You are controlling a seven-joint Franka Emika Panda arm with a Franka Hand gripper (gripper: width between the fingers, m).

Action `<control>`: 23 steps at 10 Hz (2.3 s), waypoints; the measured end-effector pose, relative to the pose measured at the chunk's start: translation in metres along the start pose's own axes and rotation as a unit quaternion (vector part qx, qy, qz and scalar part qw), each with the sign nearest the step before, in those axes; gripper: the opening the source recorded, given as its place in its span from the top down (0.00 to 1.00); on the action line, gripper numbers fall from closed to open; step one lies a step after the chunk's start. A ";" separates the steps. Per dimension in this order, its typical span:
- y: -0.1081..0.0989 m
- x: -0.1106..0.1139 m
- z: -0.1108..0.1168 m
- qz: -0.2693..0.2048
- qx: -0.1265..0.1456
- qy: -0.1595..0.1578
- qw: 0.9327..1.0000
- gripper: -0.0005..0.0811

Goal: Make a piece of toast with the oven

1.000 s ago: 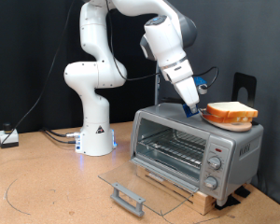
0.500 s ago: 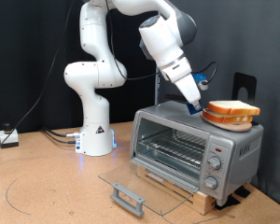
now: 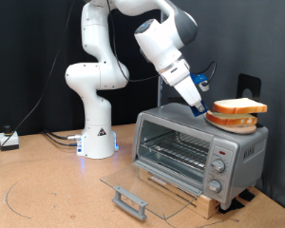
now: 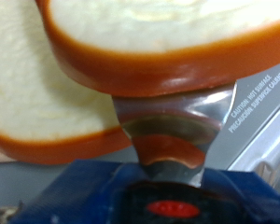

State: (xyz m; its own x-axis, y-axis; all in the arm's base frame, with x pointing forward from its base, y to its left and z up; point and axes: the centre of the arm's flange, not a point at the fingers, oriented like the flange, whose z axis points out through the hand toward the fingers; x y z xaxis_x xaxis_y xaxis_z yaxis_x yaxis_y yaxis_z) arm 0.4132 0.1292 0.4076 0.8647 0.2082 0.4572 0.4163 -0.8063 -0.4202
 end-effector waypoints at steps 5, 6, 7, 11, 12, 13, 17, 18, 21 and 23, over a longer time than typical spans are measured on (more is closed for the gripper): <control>0.009 -0.003 -0.006 0.009 -0.003 -0.021 1.000 0.43; 0.018 -0.004 -0.012 0.000 0.008 -0.016 1.000 0.43; 0.031 -0.005 -0.022 -0.006 0.015 -0.011 1.000 0.43; 0.085 -0.020 -0.063 -0.013 0.001 -0.035 0.999 0.43; 0.089 -0.021 -0.069 -0.014 -0.007 -0.040 0.999 0.43; 0.089 -0.022 -0.068 -0.012 -0.005 -0.040 0.999 0.43; 0.124 -0.043 -0.095 -0.080 0.026 -0.007 0.996 0.43; 0.136 -0.052 -0.105 -0.089 0.029 -0.011 0.996 0.43; 0.170 -0.073 -0.137 -0.076 0.022 -0.020 0.997 0.43; 0.192 -0.085 -0.157 -0.068 0.018 -0.018 0.997 0.43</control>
State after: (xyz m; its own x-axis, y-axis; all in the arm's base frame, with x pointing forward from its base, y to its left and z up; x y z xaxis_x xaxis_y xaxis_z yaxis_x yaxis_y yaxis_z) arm 0.3752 -0.1306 0.4112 0.8090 0.3345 0.4833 0.5393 -0.7495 -0.3840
